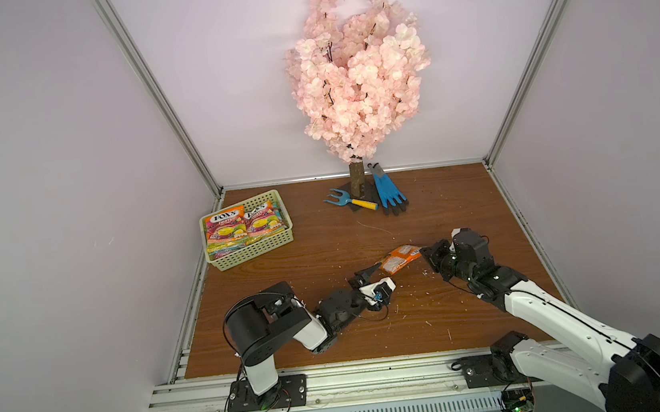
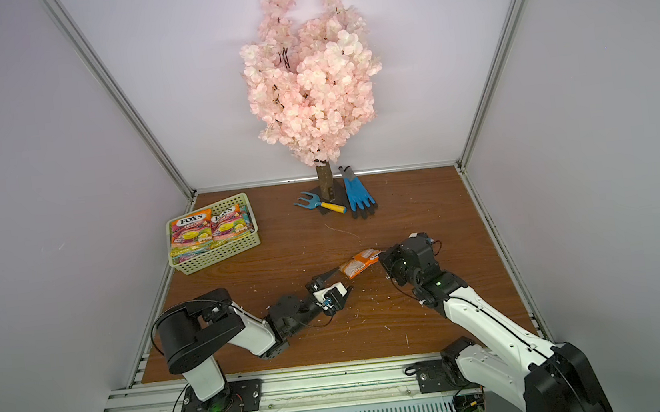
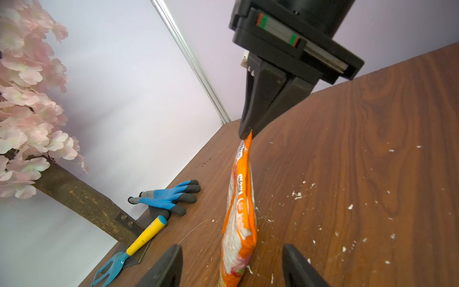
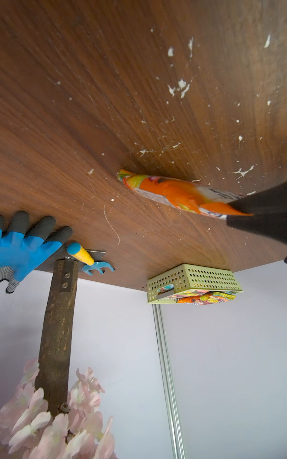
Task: Put the candies in the basket
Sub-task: Pick up the candy at the center of the board.
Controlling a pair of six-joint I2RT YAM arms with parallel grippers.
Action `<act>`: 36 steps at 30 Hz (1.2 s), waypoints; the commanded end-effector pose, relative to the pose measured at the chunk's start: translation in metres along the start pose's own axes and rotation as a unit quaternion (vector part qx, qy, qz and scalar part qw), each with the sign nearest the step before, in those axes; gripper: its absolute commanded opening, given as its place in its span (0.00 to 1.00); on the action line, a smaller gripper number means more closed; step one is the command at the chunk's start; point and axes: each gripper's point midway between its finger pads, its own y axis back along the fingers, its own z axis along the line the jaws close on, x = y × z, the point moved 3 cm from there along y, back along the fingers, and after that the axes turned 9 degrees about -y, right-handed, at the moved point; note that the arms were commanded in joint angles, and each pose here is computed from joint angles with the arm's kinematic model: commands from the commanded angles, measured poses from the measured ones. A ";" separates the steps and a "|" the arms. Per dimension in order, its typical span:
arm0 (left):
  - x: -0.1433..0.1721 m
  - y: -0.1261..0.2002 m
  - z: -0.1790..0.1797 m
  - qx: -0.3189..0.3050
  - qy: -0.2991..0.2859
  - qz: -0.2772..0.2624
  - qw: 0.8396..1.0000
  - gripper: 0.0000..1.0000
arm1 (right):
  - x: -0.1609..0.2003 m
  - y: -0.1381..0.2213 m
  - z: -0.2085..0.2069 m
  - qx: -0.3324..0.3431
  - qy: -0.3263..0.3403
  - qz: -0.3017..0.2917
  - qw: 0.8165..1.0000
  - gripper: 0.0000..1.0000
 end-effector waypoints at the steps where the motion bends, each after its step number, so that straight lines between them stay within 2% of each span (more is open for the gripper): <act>1: -0.013 -0.003 0.006 -0.004 0.021 -0.038 0.999 0.66 | -0.001 0.006 0.015 -0.027 0.002 -0.006 1.000 0.00; 9: 0.000 -0.019 -0.001 0.011 0.013 -0.020 1.000 0.59 | -0.002 0.009 0.015 -0.029 0.002 -0.012 0.999 0.00; 11: 0.001 -0.023 -0.001 0.017 0.015 -0.022 1.000 0.54 | -0.002 0.009 0.014 -0.028 0.002 -0.012 1.000 0.00; 17: 0.001 -0.032 -0.001 0.022 0.002 -0.022 1.000 0.34 | -0.002 0.010 0.014 -0.030 0.001 -0.011 0.999 0.00; 21: 0.004 -0.033 -0.005 0.030 0.002 -0.020 0.999 0.26 | -0.002 0.009 0.013 -0.030 0.000 -0.010 0.999 0.00; 25: 0.003 -0.031 -0.003 0.034 -0.005 -0.013 0.999 0.01 | -0.003 0.009 0.014 -0.036 0.006 -0.014 0.999 0.00; 27: 0.001 -0.029 0.004 0.035 -0.009 -0.001 0.999 0.01 | -0.006 0.011 0.024 -0.048 0.033 -0.025 0.998 0.00; 30: -0.007 -0.028 0.029 0.030 0.010 0.019 0.999 0.01 | -0.015 0.017 0.049 -0.066 0.115 -0.061 0.989 0.25; 31: -0.009 -0.028 0.042 0.030 0.029 0.033 0.999 0.01 | -0.019 0.021 0.059 -0.075 0.150 -0.078 0.983 0.36; 34: -0.004 -0.031 0.082 0.047 0.092 0.103 0.989 0.01 | -0.033 0.037 0.089 -0.095 0.234 -0.141 0.957 0.63; 36: -0.003 -0.029 0.109 0.045 0.115 0.143 0.982 0.01 | -0.040 0.046 0.106 -0.107 0.283 -0.178 0.936 0.77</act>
